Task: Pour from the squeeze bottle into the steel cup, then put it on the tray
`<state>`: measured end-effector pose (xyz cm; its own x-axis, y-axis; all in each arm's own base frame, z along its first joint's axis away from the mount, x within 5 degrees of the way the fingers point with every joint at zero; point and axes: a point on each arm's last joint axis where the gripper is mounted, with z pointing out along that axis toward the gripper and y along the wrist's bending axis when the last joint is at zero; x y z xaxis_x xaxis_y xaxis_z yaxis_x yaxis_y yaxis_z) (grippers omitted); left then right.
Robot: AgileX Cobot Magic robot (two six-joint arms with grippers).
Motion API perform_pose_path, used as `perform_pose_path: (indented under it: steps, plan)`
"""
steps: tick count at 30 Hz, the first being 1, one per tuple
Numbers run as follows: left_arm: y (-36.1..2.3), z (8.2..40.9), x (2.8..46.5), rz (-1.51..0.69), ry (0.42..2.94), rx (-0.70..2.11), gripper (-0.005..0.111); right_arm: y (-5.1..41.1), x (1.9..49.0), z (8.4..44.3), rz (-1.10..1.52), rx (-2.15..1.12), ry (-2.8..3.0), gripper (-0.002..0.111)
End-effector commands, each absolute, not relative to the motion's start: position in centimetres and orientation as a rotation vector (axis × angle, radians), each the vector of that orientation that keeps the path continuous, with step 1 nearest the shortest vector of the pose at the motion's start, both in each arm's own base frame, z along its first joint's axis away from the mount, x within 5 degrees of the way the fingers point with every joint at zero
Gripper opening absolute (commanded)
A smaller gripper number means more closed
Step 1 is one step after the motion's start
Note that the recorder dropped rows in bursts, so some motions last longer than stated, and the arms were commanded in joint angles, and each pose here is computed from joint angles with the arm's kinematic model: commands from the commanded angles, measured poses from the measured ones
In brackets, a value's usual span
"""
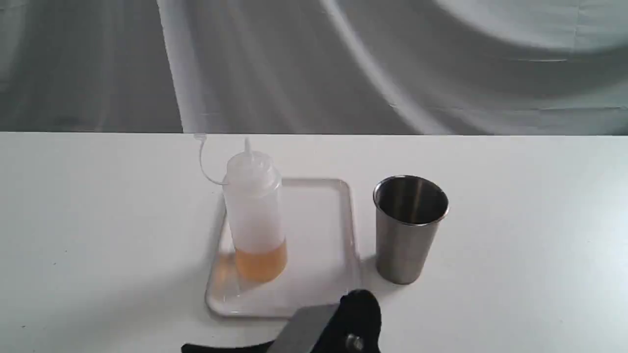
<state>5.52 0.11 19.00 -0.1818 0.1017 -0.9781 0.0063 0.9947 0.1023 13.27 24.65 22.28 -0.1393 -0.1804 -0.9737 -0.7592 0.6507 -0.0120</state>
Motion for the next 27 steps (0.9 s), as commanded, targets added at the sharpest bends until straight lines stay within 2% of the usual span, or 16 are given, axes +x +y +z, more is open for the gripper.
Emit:
perform_pose_path:
  steps: [1, 10, 19, 27]
  plan:
    - [0.1, 18.9, 5.5, 0.085, 1.744, 0.081, 0.008, 24.4, 12.4, 22.8, 0.626, -0.873, 1.656, 0.000]
    - [0.1, 18.9, 5.5, 0.085, 1.744, 0.081, 0.008, 23.8, 11.6, 24.5, 0.724, -0.872, 1.640, 0.000]
    - [0.1, 18.9, 5.5, 0.085, 1.744, 0.081, 0.008, 24.1, 11.0, 24.9, 0.697, -1.014, 1.516, 0.000]
    - [0.1, 18.9, 5.5, 0.085, 1.744, 0.081, 0.008, 22.4, 10.2, 21.9, 0.651, -1.096, 1.574, 0.000]
